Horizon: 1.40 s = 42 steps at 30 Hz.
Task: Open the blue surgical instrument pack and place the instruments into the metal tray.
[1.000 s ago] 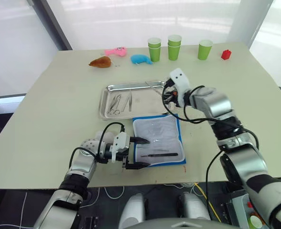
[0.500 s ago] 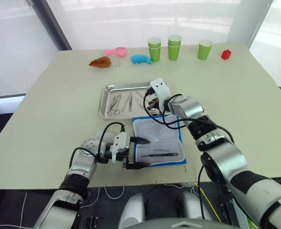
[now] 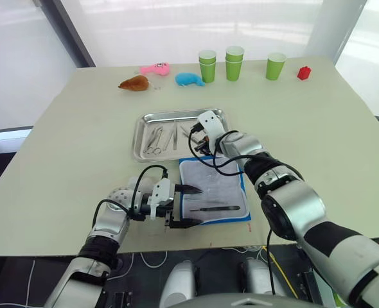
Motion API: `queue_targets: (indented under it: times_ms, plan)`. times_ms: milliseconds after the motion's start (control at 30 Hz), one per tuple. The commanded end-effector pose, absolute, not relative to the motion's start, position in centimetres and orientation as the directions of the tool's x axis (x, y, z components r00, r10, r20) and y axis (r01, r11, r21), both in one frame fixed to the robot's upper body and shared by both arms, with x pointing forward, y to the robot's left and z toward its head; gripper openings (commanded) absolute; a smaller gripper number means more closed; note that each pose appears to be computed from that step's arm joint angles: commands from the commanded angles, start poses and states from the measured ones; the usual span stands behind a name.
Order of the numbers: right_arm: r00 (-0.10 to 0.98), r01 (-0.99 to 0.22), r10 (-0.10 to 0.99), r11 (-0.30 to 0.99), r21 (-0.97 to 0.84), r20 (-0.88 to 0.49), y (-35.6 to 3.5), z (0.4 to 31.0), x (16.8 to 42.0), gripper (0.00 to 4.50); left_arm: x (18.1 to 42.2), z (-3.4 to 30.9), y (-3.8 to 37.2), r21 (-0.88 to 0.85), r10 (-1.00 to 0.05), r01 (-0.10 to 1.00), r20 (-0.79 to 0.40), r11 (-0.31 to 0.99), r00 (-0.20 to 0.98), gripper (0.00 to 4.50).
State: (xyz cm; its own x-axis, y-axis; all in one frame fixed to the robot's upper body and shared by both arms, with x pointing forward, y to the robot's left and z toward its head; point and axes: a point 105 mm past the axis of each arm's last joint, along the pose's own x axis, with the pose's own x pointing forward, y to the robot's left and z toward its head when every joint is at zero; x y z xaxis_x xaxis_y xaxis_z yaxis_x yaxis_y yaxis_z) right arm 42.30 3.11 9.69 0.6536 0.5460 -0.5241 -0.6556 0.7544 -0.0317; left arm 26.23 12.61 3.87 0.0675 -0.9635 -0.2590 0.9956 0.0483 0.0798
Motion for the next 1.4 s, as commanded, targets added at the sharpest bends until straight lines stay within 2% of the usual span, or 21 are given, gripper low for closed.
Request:
queue_targets:
  times_ms: [33,200,233,267,333,367,400,433,500,533,700,800,933,1100,1400]
  plan:
    - [0.652,-0.678,0.576,0.734,-0.041,-0.493,4.0,11.2,42.4,0.06,22.9,-2.1,13.0,-0.178,-0.921,0.982,-0.389,0.066,-0.009,4.50]
    - [0.619,-0.709,0.596,0.704,-0.039,-0.511,4.3,11.0,42.1,0.06,22.9,-2.1,13.0,-0.179,-0.921,0.982,-0.389,0.065,-0.010,4.50]
    - [0.616,-0.714,0.598,0.699,-0.043,-0.512,4.4,11.1,42.1,0.43,22.9,-2.1,13.0,-0.179,-0.921,0.982,-0.389,0.065,-0.010,4.50]
    - [0.615,-0.717,0.598,0.695,-0.048,-0.514,4.3,11.1,42.1,1.00,22.9,-2.1,12.9,-0.179,-0.921,0.982,-0.389,0.065,-0.010,4.50]
    - [0.616,-0.717,0.597,0.695,-0.054,-0.514,4.3,11.2,42.1,1.58,22.9,-2.1,12.9,-0.178,-0.922,0.982,-0.388,0.064,-0.010,4.50]
    - [0.622,-0.715,0.597,0.696,-0.057,-0.508,4.3,11.3,42.2,2.27,22.9,-2.1,12.9,-0.178,-0.922,0.982,-0.388,0.065,-0.010,4.50]
    - [0.628,-0.712,0.596,0.700,-0.060,-0.501,4.2,11.5,42.3,2.33,23.0,-2.1,12.8,-0.178,-0.922,0.982,-0.387,0.064,-0.010,4.50]
    - [0.637,-0.710,0.597,0.701,-0.069,-0.488,4.1,11.9,42.5,2.60,22.9,-2.1,12.8,-0.178,-0.922,0.982,-0.387,0.064,-0.010,4.50]
    - [0.651,-0.709,0.607,0.700,-0.082,-0.455,4.1,12.8,42.9,3.42,22.9,-2.1,12.9,-0.179,-0.922,0.982,-0.387,0.065,-0.010,4.50]
    - [0.655,-0.711,0.614,0.698,-0.084,-0.441,4.1,13.3,43.0,3.66,22.9,-2.1,12.9,-0.180,-0.922,0.982,-0.388,0.065,-0.010,4.50]
    - [0.639,-0.755,0.708,0.651,-0.072,-0.300,3.9,16.6,43.2,3.66,22.9,-2.1,12.9,-0.182,-0.921,0.981,-0.389,0.063,-0.013,4.50]
    - [0.618,-0.782,0.751,0.619,-0.079,-0.232,3.2,17.4,42.8,3.66,23.0,-2.1,12.9,-0.181,-0.921,0.981,-0.389,0.063,-0.013,4.50]
    - [0.539,-0.840,0.840,0.532,-0.106,-0.063,1.8,18.3,40.5,3.66,23.1,-2.1,12.9,-0.181,-0.921,0.982,-0.388,0.061,-0.014,4.50]
    - [0.466,-0.872,0.884,0.465,-0.151,0.032,-1.2,17.8,37.4,3.66,23.0,-2.1,12.9,-0.183,-0.922,0.982,-0.387,0.056,-0.019,4.50]
    - [0.298,-0.944,0.954,0.288,-0.161,-0.041,-7.5,16.2,31.6,3.66,23.0,-2.1,13.0,-0.184,-0.920,0.981,-0.390,0.056,-0.021,4.50]
